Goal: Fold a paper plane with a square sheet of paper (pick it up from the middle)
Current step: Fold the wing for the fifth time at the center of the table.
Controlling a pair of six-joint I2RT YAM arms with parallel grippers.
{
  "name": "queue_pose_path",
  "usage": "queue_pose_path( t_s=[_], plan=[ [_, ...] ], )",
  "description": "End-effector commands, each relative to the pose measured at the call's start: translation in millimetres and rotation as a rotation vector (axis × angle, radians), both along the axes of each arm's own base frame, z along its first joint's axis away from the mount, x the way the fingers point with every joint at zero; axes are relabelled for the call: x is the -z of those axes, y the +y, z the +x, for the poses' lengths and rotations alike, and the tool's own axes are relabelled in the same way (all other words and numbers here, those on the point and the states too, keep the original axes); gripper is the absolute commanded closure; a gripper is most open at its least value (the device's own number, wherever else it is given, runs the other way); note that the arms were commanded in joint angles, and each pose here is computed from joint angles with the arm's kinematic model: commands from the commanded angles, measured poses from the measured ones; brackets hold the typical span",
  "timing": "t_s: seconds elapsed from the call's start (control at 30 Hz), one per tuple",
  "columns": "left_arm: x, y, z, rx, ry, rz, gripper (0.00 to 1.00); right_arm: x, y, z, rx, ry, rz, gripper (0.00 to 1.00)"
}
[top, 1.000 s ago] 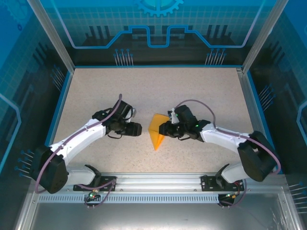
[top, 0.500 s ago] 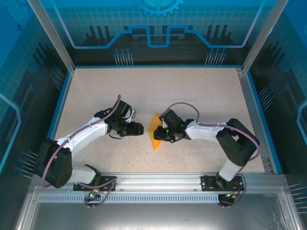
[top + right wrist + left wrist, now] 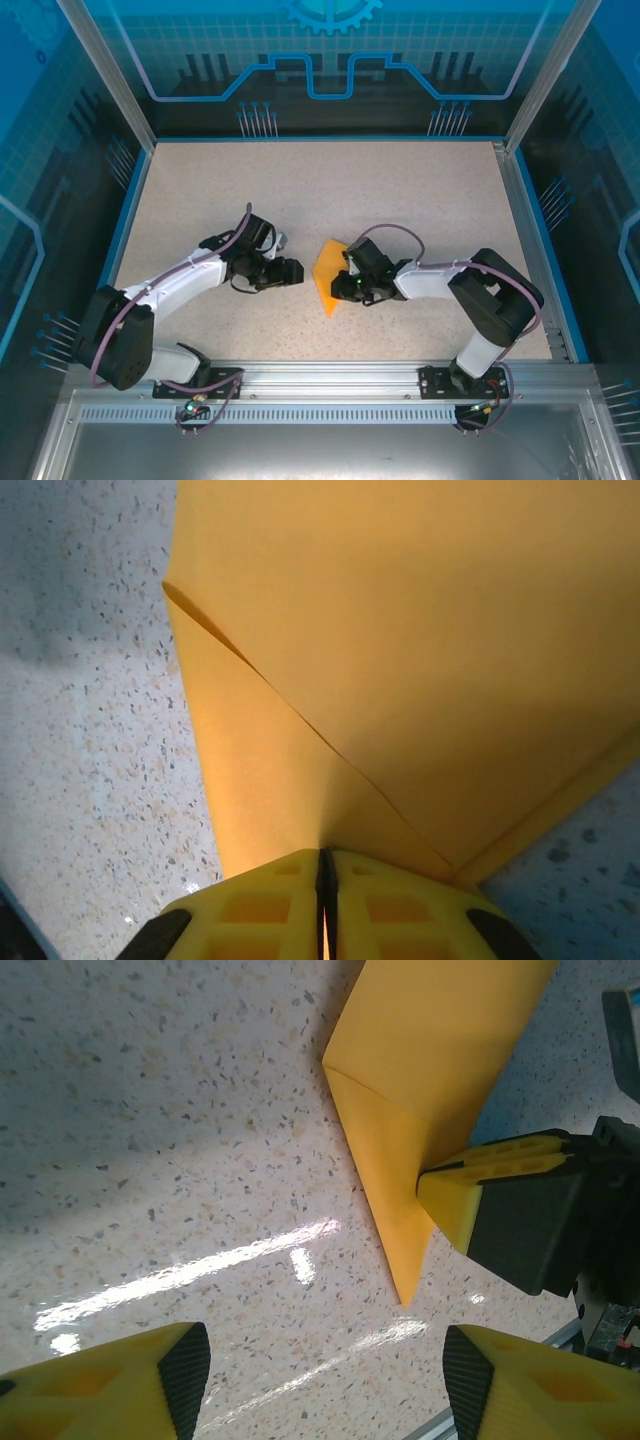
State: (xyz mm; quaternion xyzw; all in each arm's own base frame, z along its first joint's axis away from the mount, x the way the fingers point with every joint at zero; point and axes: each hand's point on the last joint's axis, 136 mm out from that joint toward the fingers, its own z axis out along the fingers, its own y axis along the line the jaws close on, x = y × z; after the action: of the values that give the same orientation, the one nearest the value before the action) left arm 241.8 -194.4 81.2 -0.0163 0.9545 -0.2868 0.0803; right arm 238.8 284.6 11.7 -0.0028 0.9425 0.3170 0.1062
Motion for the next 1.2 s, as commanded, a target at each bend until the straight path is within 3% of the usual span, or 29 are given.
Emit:
queue_pose_path(
  t_s=[0.0,0.57,1.17],
  plan=[
    [-2.2,-9.1,2.2,-0.030,0.026,-0.080,0.34,13.2,-11.4,-7.2,0.036,0.042,0.018,0.91],
    [25.8,-48.5,12.2,-0.131,-0.004,-0.132,0.34,32.5,-32.5,-13.3,0.092,0.087,0.088,1.00],
    [39.0,-71.1,34.0,-0.208,-0.031,-0.236,0.39,48.7,-41.5,-18.1,0.117,0.123,0.113,1.00]
  ],
)
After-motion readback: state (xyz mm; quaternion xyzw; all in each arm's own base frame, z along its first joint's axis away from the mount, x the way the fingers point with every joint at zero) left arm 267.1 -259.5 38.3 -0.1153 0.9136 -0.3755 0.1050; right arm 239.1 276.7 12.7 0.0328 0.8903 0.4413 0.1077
